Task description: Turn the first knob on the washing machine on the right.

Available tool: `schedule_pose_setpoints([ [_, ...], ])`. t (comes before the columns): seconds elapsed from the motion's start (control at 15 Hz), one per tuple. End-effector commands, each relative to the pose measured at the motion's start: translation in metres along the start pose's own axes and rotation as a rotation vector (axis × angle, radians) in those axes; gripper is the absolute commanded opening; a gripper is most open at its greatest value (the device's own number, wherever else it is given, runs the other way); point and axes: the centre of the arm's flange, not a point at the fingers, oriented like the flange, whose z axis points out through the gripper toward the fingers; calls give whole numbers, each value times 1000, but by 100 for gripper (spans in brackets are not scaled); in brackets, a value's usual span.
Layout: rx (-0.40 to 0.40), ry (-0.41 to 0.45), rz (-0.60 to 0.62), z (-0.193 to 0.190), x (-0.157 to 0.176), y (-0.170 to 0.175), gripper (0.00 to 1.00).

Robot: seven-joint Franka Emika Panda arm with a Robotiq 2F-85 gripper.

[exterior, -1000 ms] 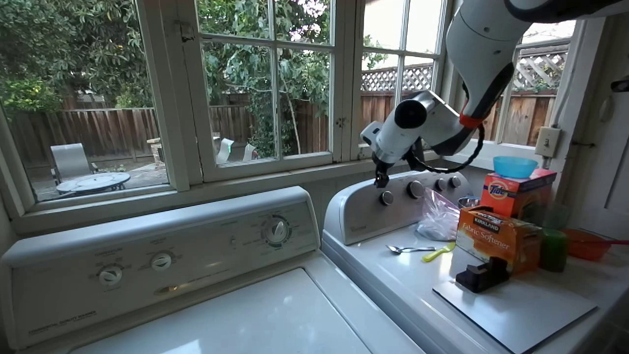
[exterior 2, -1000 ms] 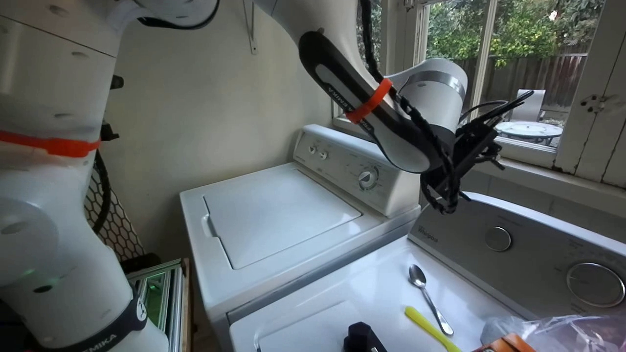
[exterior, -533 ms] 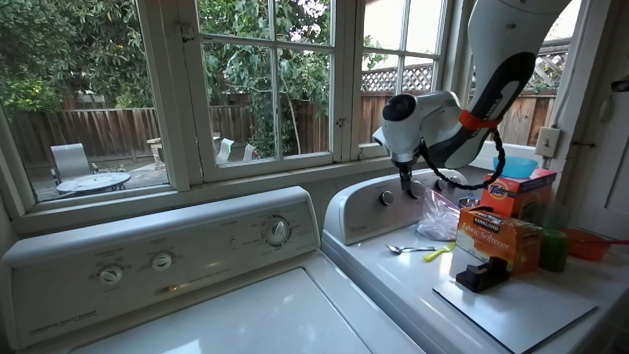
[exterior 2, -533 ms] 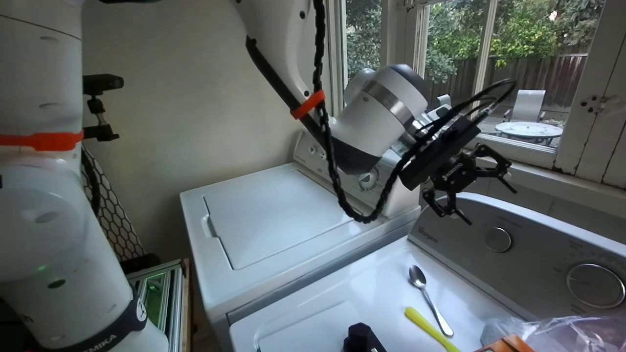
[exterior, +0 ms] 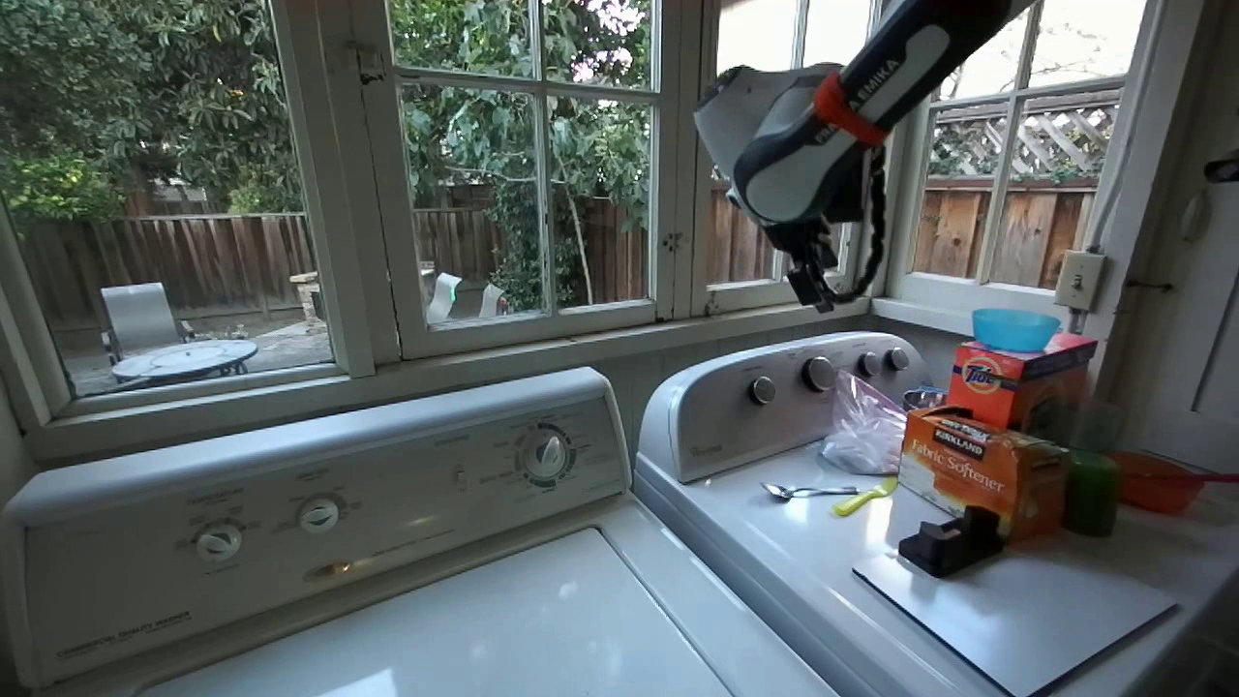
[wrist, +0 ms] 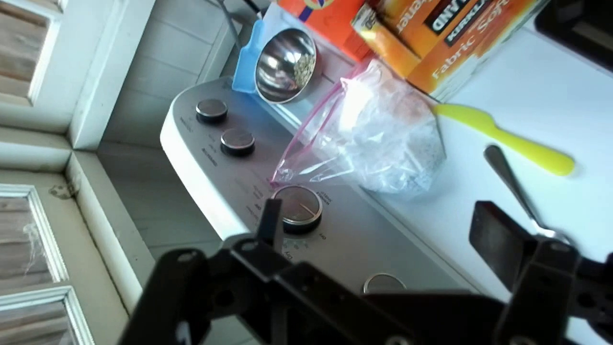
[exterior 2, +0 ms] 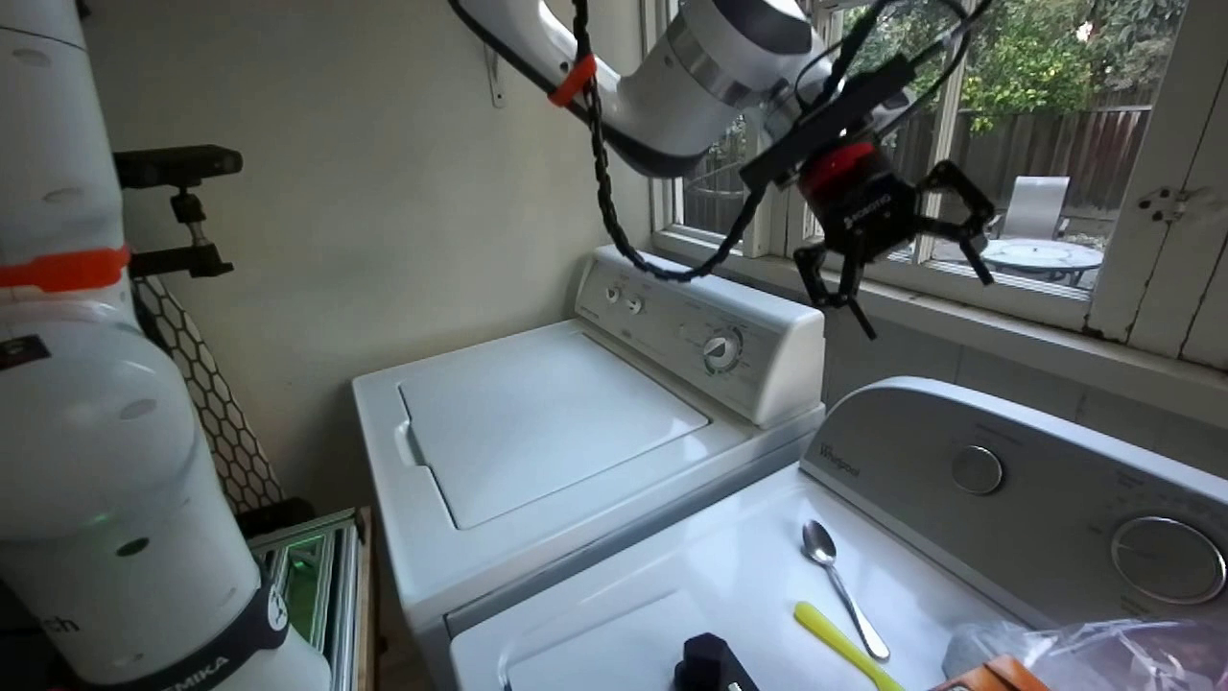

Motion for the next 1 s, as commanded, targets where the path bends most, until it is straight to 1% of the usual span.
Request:
schedule_pose_setpoints([
  [0.0,141,-126,65,-66,6,53,100],
  [0.07,183,-154,81,-74,2,64,100],
  [0.13,242,-169,73,-77,-3,77,100],
  [0.2,298,-175,71,-78,-8,88,100],
  [0.27,343,-200,75,-80,-10,97,100],
  [0.33,396,-211,60,-75,-12,106,100],
  [0.4,306,-166,67,-77,-31,70,100],
  [0.47,341,-172,66,-76,-34,80,100],
  [0.53,359,-174,67,-70,-35,88,100],
  [0.73,372,-185,63,-58,-29,91,100],
  [0.93,370,-185,55,-60,-24,89,100],
])
